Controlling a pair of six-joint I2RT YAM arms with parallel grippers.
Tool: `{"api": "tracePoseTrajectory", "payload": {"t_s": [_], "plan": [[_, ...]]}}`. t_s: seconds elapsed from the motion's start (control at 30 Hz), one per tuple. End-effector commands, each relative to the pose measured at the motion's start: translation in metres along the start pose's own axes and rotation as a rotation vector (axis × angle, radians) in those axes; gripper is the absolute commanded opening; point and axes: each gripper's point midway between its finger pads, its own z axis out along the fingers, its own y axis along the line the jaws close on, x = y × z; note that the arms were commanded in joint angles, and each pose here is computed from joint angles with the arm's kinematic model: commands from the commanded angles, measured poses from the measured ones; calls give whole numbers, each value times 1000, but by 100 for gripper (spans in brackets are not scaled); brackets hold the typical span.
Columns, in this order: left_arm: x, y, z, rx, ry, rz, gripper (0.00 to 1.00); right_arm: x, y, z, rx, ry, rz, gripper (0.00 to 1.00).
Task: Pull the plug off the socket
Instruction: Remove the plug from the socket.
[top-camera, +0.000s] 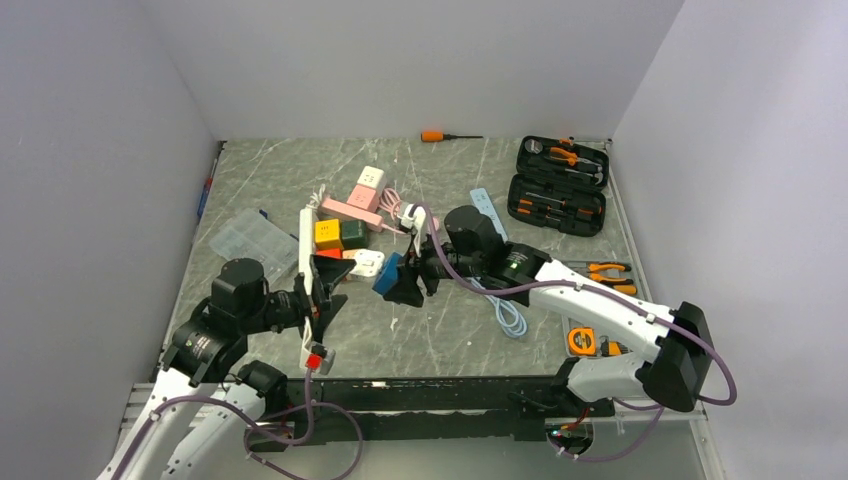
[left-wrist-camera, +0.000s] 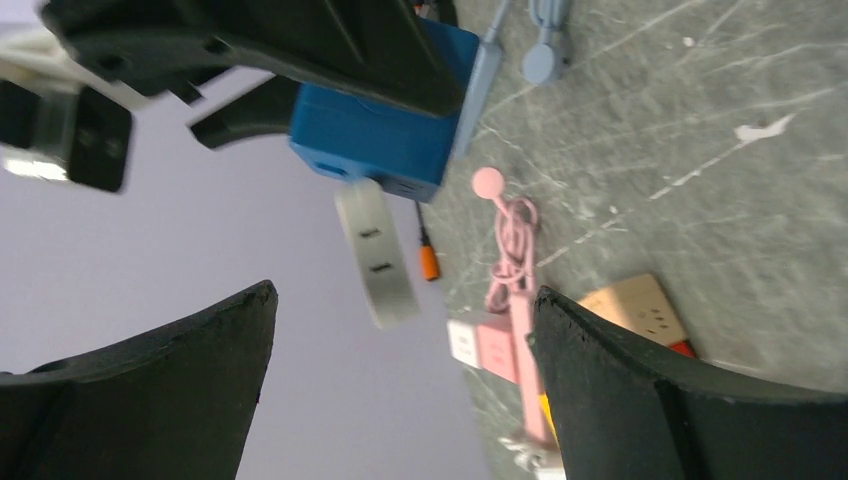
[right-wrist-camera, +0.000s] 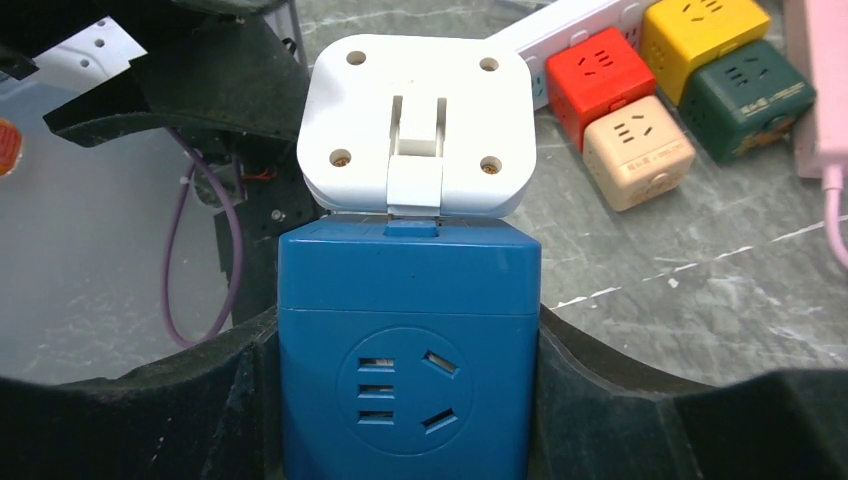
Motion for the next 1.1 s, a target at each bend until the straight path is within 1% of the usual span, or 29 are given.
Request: {"api": "tracePoseTrajectory", "payload": {"t_s": [0.0, 0.1, 0.37, 0.43, 0.57, 0.7, 0.77, 0.83, 0.93, 1.07], "plan": [[3, 29, 6, -73, 12, 128, 99, -24, 15, 2, -60, -39, 8, 0], [2, 39, 11, -106, 13, 112, 99, -24, 17, 7, -57, -29, 1, 0], [16, 38, 20, -60, 78, 93, 99, -22, 24, 12, -62, -19, -2, 0], [21, 41, 21, -63, 97, 81, 96, -19, 25, 12, -63, -13, -2, 0], [27, 53, 20, -84, 128, 76, 82, -14, 26, 12, -64, 0, 2, 0], [24, 59, 20, -86, 115, 70, 62, -11, 26, 14, -65, 7, 4, 0], [21, 59, 19, -87, 104, 74, 56, -11, 24, 15, -61, 12, 3, 0], [18, 56, 19, -79, 95, 74, 56, -11, 24, 17, -60, 14, 2, 0], [14, 47, 20, -55, 80, 66, 59, -14, 23, 17, -55, 8, -4, 0], [8, 26, 21, -4, 59, 81, 62, -25, 25, 17, -65, -5, -17, 0]]}}
